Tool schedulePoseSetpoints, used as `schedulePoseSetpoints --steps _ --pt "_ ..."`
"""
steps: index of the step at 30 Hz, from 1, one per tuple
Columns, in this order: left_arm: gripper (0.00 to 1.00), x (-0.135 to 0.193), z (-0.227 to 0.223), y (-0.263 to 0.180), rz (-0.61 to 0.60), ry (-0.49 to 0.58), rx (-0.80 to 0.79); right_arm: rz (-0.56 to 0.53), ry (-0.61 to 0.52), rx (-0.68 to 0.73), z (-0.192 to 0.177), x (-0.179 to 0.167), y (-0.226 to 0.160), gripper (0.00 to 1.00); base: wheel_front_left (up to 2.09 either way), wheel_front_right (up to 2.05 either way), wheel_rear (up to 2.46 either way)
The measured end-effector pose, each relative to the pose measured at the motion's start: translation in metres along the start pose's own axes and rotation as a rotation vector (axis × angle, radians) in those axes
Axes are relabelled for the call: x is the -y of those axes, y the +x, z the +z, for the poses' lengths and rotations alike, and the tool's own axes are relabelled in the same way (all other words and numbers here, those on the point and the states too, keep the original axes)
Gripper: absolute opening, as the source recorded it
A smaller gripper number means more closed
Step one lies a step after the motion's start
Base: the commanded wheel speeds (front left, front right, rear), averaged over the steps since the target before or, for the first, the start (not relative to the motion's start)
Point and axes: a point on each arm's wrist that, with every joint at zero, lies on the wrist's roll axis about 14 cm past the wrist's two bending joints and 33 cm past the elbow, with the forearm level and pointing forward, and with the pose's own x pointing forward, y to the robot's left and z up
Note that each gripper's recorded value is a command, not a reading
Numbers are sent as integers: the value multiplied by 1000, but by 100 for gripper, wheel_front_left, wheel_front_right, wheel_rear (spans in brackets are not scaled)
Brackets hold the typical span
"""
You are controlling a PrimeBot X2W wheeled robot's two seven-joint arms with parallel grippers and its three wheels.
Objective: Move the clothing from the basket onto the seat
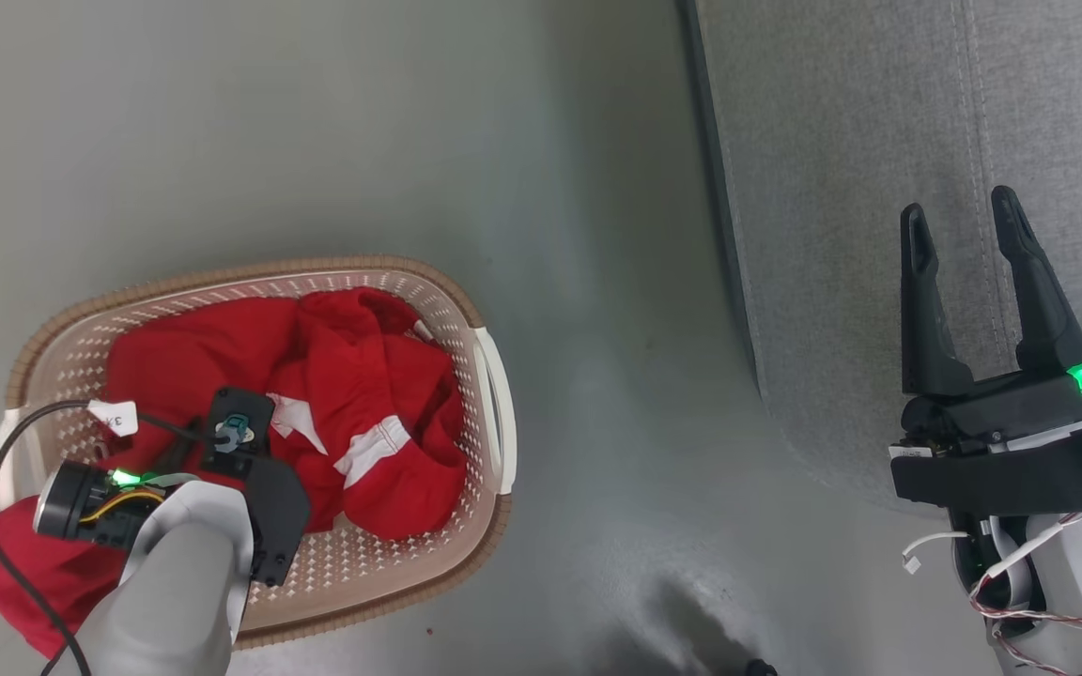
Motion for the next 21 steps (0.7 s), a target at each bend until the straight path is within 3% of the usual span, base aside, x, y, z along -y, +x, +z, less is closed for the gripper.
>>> schedulePoseSetpoints --steps 10,11,12,13,14,21 --pt "100 -4 -31 12 7 47 -125 6 -7 -18 -11 2 6 100 0 0 0" --pt "91 -5 -33 12 11 46 -138 8 -8 -19 -11 2 6 100 0 0 0" --pt "49 -6 -34 13 13 48 -149 10 -9 -21 -12 2 6 100 0 0 0" --pt "19 -7 -36 14 14 49 -161 12 -9 -23 -13 2 6 100 0 0 0" --pt "0 -8 -38 14 16 47 -173 13 -8 -25 -14 2 6 100 0 0 0" --pt "0 -11 -41 15 22 54 -200 13 -2 -28 -16 0 7 100 0 0 0"
